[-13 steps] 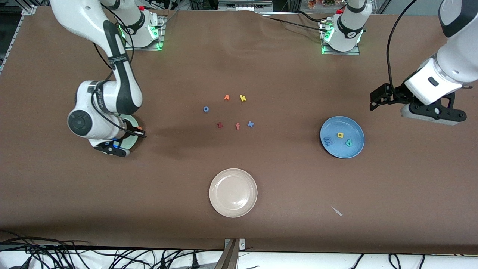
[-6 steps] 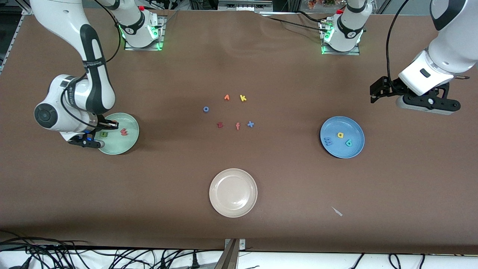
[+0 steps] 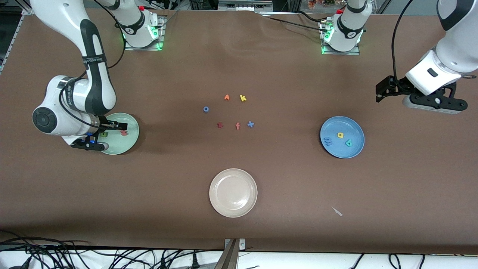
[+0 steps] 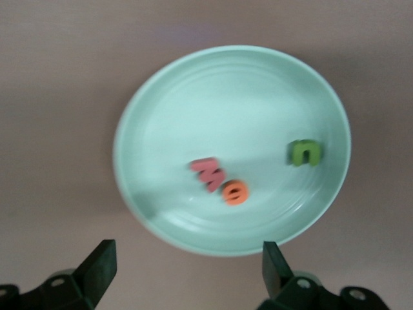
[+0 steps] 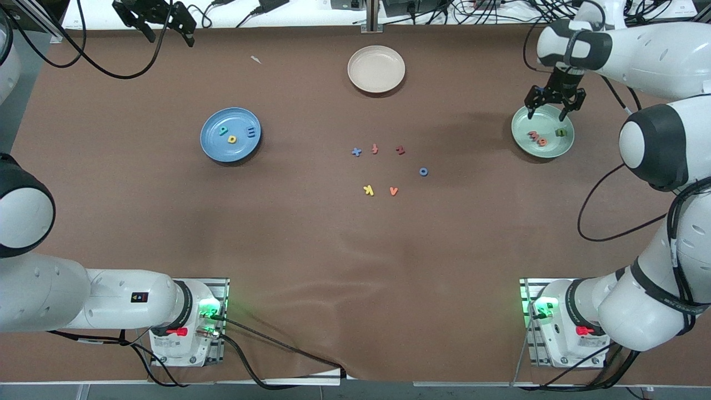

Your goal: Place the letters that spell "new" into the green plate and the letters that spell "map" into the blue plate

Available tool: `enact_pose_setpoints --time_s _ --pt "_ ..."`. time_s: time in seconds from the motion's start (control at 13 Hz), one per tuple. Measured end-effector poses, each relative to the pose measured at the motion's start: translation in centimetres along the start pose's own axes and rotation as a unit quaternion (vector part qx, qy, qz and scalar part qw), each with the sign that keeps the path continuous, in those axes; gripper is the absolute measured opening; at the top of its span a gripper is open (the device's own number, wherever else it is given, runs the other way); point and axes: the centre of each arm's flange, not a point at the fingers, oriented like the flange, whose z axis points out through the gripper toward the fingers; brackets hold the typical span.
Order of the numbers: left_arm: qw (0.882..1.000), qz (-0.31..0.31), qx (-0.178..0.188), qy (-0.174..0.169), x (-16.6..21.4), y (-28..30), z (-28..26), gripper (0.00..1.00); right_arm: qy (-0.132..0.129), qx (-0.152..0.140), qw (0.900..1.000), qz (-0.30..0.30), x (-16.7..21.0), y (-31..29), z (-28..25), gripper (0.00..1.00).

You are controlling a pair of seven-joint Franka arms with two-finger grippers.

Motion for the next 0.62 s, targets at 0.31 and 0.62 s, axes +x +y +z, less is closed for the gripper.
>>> enact_pose_setpoints --time_s 0.31,0.62 --pt "1.000 -0.002 0.000 -0.004 0.1 -0.3 0.3 1.00 -0.027 -0.004 1.000 0.013 -1.1 -5.4 -5.0 1.00" --pt "1.000 -0.001 -0.001 -0.007 0.3 -0.3 0.7 1.00 -0.025 -0.006 1.000 0.010 -1.5 -7.3 -7.7 1.00"
